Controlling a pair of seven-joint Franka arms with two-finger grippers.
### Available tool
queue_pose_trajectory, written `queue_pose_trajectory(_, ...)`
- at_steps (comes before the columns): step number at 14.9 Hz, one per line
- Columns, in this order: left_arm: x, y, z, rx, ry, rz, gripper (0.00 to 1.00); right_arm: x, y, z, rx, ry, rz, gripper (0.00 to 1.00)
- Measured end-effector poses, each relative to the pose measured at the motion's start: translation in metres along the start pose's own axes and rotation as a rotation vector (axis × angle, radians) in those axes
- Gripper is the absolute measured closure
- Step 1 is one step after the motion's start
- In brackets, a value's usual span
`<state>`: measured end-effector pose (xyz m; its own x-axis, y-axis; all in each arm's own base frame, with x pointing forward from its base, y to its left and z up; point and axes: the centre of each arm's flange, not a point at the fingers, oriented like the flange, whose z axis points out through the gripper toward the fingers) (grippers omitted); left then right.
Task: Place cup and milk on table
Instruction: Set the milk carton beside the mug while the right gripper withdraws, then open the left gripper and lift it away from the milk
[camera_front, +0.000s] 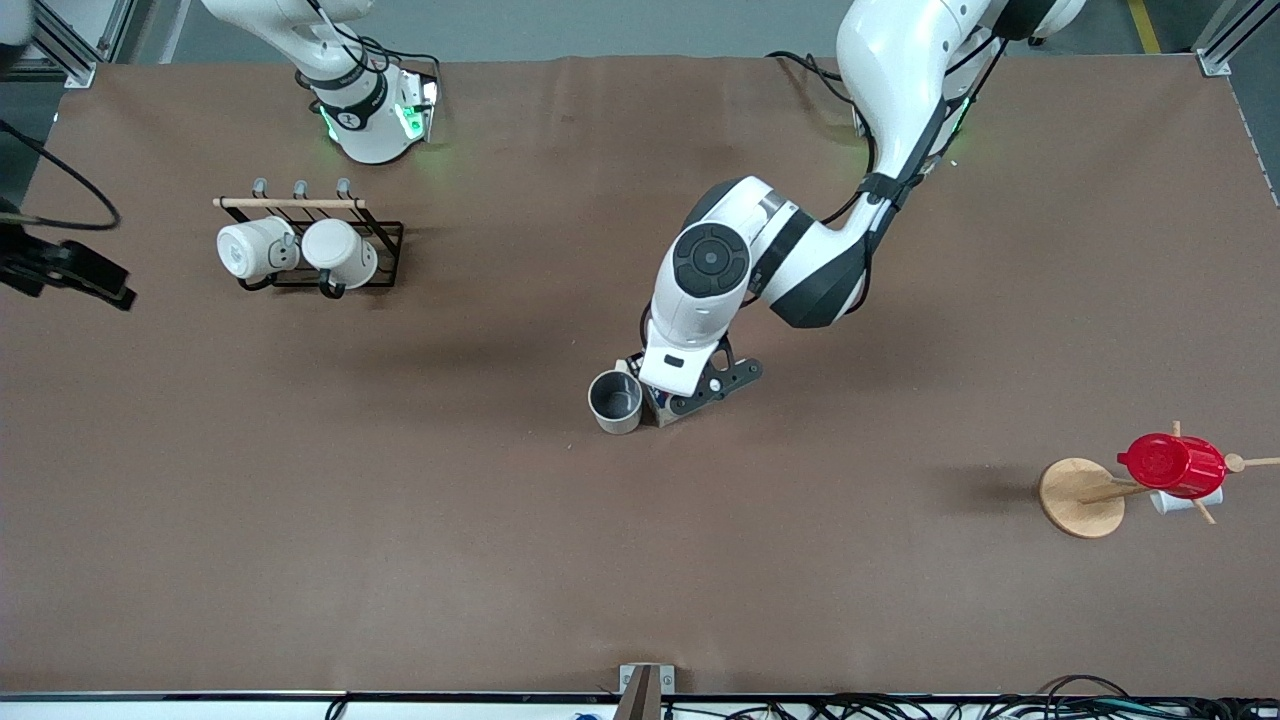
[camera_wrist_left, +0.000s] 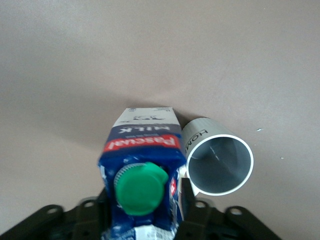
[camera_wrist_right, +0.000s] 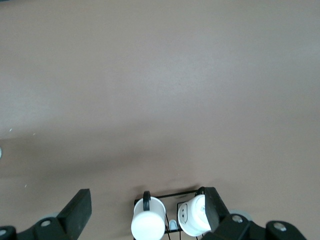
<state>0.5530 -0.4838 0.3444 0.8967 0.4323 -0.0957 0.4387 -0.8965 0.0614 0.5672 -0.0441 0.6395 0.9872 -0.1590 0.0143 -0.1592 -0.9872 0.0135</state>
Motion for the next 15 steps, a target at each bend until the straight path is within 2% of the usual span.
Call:
queue_pose_trajectory(3,0.003,0.002,-0.011,-0.014,0.008,-0.002,0.06,-0.001,0.007,0.001,0.014,-0.006,-0.001,0.0)
queue_pose_trajectory(4,0.007,0.0,-0.024,-0.022,0.016,0.001,0.0,-0.001,0.005,0.003,0.014,-0.011,-0.004,0.0)
queue_pose_trajectory(6,0.027,-0.016,-0.07,-0.024,0.031,0.034,0.0,-0.002,0.002,0.006,0.014,-0.025,-0.009,0.0)
queue_pose_trajectory(9,0.084,-0.078,-0.168,-0.032,0.086,0.157,0.0,-0.003,0.002,0.007,0.014,-0.029,-0.01,0.0)
queue_pose_trajectory(12,0.119,-0.157,-0.25,0.031,0.127,0.245,0.0,-0.003,0.001,0.007,0.015,-0.029,-0.011,0.0)
queue_pose_trajectory(15,0.125,-0.209,-0.3,0.098,0.158,0.336,0.0,-0.003,0.0,0.007,0.015,-0.029,-0.012,0.0)
